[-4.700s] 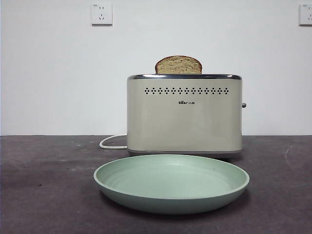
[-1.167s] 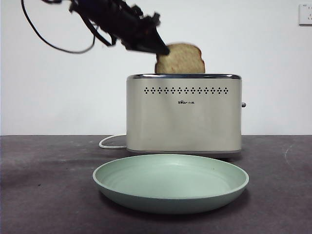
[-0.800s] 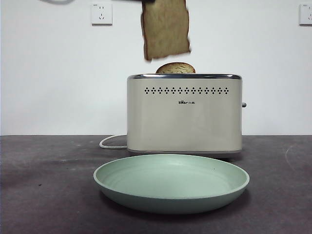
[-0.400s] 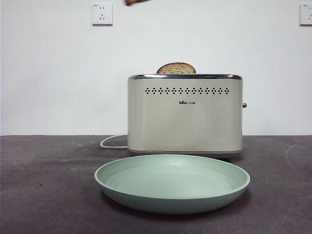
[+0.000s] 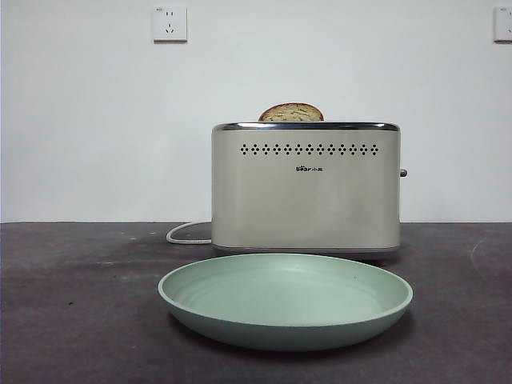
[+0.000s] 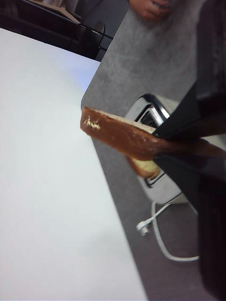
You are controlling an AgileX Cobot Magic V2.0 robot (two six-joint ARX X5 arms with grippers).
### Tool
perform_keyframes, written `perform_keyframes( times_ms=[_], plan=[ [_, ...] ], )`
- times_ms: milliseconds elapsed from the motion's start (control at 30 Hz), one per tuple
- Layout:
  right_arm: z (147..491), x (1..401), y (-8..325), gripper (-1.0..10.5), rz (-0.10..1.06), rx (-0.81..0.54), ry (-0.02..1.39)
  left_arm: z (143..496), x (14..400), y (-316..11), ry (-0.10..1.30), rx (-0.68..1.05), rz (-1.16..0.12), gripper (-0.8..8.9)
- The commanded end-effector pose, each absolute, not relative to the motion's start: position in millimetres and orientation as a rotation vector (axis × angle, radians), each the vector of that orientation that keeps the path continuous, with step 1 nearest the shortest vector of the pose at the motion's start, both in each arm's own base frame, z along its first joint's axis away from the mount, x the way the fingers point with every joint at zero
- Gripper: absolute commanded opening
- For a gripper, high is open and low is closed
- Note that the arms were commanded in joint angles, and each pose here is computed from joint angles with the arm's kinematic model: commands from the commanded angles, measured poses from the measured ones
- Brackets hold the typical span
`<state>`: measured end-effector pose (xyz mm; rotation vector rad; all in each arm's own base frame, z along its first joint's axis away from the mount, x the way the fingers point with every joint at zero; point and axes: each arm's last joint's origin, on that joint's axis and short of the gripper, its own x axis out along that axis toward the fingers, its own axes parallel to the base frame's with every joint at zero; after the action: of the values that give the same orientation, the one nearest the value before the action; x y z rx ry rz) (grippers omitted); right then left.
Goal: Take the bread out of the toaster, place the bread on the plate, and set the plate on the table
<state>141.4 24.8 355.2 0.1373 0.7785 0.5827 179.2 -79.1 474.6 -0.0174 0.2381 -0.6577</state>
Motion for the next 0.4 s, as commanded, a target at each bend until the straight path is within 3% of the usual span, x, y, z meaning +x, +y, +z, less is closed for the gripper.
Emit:
perform_keyframes(
  times_ms=[33,400],
  plan=[
    [353.9,145.9,25.5,6.3,0.583,0.146,0.791,459.1,171.2,-75.4,0.286,-0.070,-0.646,-0.06],
    [341.5,169.5,27.5,6.3,0.578,0.165,0.873,366.6,123.1,-56.8,0.393,-0.230,-0.616,-0.06]
  ],
)
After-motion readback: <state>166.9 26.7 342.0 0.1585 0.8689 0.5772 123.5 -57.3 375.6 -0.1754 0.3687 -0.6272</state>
